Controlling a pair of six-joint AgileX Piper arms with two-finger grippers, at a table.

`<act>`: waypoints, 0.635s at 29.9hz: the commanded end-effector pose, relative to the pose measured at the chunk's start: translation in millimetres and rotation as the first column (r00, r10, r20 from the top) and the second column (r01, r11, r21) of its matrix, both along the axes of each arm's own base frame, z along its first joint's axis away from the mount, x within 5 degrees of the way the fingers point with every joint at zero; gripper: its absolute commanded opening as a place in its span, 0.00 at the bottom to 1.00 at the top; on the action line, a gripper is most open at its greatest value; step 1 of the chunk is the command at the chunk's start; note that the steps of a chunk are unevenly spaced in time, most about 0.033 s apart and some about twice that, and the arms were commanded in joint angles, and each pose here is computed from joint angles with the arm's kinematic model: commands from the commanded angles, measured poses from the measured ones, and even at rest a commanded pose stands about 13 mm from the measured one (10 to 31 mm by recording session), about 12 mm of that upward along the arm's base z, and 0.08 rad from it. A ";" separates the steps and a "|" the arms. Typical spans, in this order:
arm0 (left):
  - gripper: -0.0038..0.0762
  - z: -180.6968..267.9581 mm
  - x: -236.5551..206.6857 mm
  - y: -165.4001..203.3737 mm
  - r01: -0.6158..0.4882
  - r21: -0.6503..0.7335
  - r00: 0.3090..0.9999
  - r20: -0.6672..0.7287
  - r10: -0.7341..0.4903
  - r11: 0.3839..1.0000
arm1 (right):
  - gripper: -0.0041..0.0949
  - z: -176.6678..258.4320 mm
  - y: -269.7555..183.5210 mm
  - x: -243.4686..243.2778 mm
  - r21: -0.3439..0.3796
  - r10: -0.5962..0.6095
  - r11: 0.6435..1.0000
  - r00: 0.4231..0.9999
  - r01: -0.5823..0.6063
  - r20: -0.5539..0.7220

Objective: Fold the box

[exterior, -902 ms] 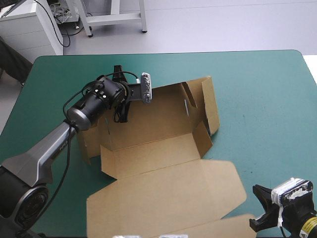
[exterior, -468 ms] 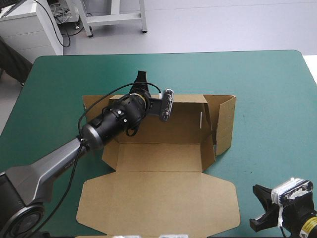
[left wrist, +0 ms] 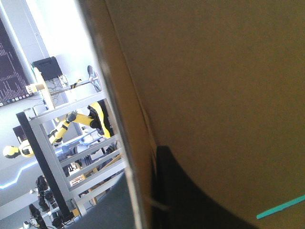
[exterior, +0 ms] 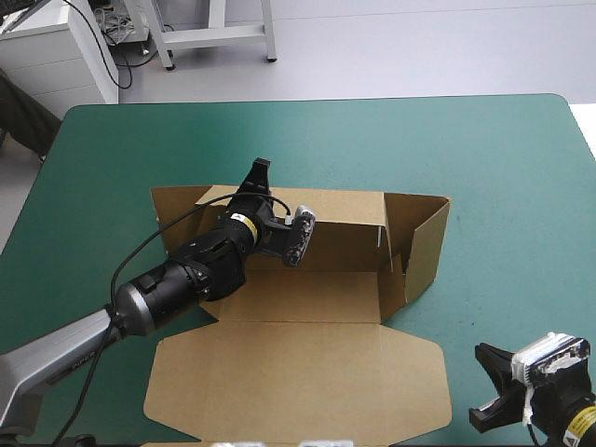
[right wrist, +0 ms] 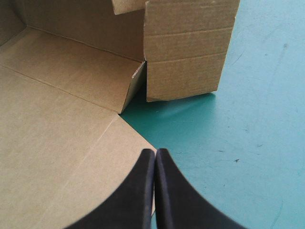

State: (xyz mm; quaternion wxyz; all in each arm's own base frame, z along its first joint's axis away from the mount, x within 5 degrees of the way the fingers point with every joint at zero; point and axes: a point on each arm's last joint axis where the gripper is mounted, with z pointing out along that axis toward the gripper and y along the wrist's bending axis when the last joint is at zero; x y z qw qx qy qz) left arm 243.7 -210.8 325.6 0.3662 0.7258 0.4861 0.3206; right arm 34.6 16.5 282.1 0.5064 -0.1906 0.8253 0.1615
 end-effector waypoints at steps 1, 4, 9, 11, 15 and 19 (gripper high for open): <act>0.04 8.3 -4.1 6.9 -0.036 0.001 0.999 0.012 0.036 0.999 | 0.03 13.7 0.2 3.0 0.028 -0.011 1.000 0.996 0.009 0.090; 0.04 8.3 -4.4 6.7 -0.041 -0.005 0.999 0.010 0.041 0.999 | 0.13 13.5 0.1 2.9 0.026 -0.011 1.000 0.996 0.009 0.088; 0.04 8.3 -4.4 6.7 -0.044 -0.011 0.999 0.008 0.044 0.999 | 0.50 16.3 0.8 2.1 0.051 -0.011 0.999 0.997 0.006 0.083; 0.04 8.3 -4.4 6.7 -0.045 -0.012 0.999 0.008 0.045 0.999 | 0.59 22.4 0.5 1.9 0.086 -0.026 0.996 0.997 0.020 0.077; 0.04 8.1 -4.5 7.0 -0.049 -0.012 0.999 0.005 0.049 0.999 | 0.60 43.8 0.0 6.9 0.110 -0.070 0.992 0.993 0.060 0.092; 0.04 7.1 -5.2 6.7 -0.053 -0.025 0.999 -0.012 0.053 0.998 | 0.60 74.0 3.0 23.1 0.065 -0.125 0.991 0.984 0.117 0.124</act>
